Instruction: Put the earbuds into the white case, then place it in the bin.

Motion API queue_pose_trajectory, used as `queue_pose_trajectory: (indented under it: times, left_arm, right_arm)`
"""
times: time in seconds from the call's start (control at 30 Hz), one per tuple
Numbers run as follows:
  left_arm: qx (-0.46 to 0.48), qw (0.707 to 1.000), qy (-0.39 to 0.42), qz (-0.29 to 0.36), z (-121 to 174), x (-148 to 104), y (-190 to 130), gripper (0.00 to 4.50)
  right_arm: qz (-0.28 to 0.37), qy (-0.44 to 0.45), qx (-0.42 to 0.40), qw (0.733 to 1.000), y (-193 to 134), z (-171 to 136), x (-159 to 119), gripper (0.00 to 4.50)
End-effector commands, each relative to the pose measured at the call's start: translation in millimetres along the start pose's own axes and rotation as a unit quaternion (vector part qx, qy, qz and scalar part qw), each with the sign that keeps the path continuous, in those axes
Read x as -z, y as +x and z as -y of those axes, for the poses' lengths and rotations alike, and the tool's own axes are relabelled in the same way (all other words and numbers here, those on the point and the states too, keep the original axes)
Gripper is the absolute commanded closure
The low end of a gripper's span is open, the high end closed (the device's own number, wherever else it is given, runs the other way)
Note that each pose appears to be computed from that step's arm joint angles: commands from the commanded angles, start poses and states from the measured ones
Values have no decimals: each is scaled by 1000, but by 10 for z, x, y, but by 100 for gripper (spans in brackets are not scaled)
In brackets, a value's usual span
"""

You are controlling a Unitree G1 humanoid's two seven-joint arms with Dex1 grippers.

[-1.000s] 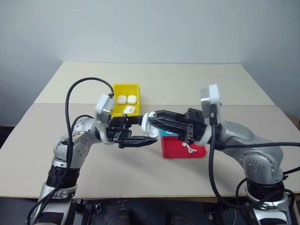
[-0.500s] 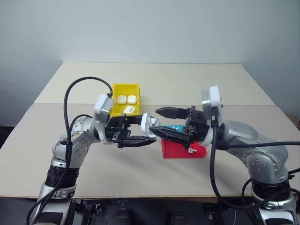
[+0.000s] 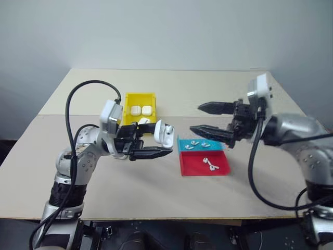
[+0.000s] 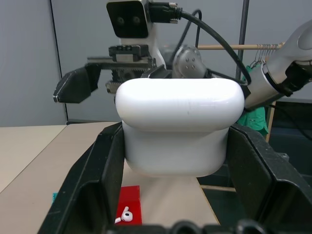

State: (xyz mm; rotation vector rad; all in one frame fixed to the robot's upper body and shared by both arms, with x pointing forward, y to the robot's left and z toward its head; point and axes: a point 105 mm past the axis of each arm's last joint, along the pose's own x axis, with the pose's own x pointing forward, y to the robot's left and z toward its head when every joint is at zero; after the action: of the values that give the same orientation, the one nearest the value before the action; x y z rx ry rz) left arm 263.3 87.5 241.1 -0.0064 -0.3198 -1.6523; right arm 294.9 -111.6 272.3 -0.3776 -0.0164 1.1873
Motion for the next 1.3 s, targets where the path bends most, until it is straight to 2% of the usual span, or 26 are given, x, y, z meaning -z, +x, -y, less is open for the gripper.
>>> queue_pose_trajectory:
  times: [0.03, 0.17, 0.3, 0.4, 0.53, 0.73, 0.87, 0.93, 1.07, 1.3]
  left_arm:
    - [-9, 999, 30, 6, 36, -101, -26, 170]
    - [-26, 999, 34, 4, 38, -107, -71, 170]
    - [-41, 998, 38, 5, 36, -131, -102, 170]
    - [-46, 998, 37, 6, 59, -140, -120, 170]
    - [-54, 998, 42, 5, 84, -140, -134, 170]
    - [-72, 996, 47, 2, 137, -155, -166, 170]
    - [-88, 995, 47, -1, 184, -155, -194, 170]
    - [-93, 995, 46, -3, 209, -158, -207, 170]
    - [-101, 994, 46, -5, 236, -169, -222, 170]
    - [-108, 993, 45, -4, 278, -190, -210, 170]
  right_arm:
    - [-141, -82, 12, 987, 112, 200, 366, 9]
    - [-245, -172, 9, 954, 228, 545, 660, 9]
    - [-299, -248, -65, 919, 314, 719, 777, 9]
    - [-324, -275, -120, 897, 364, 771, 822, 74]
    - [-346, -289, -166, 877, 449, 804, 864, 209]
    - [-395, -311, -196, 842, 505, 829, 1042, 209]
    - [-415, -318, -198, 829, 506, 835, 1166, 209]
    - [-420, -319, -197, 827, 515, 831, 1220, 209]
    - [-415, -303, -183, 838, 580, 817, 1287, 209]
    - [-434, -301, -172, 832, 610, 811, 1431, 209]
